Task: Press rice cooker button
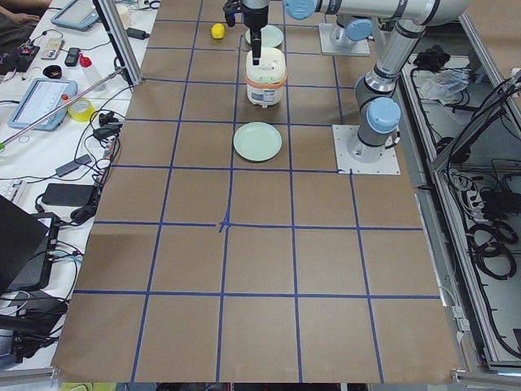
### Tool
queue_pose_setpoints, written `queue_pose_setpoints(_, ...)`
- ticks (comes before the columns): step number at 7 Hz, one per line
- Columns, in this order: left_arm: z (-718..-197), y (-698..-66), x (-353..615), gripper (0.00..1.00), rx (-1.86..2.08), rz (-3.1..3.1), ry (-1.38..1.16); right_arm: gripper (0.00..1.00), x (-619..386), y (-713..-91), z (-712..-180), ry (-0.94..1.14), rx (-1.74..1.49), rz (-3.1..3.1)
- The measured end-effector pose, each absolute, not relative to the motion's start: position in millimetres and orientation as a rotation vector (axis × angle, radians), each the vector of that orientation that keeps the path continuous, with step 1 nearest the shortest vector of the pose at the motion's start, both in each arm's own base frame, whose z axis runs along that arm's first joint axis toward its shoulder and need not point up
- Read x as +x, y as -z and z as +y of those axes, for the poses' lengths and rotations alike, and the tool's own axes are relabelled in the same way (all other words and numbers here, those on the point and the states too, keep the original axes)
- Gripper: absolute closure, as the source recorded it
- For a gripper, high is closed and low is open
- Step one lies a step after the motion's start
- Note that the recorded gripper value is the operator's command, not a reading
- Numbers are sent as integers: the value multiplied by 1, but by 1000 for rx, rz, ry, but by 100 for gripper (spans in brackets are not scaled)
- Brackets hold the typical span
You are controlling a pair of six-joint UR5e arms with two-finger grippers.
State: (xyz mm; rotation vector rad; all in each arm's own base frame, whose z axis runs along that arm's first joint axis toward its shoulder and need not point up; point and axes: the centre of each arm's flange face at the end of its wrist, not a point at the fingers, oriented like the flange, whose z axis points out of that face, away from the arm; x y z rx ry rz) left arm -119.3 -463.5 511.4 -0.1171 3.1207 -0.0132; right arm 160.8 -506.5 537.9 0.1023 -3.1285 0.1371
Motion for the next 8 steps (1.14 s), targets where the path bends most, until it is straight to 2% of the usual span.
queue_pose_setpoints(8, -463, -511, -119, 0, -117, 3121, 13, 0, 163, -538, -505, -128, 108, -3128)
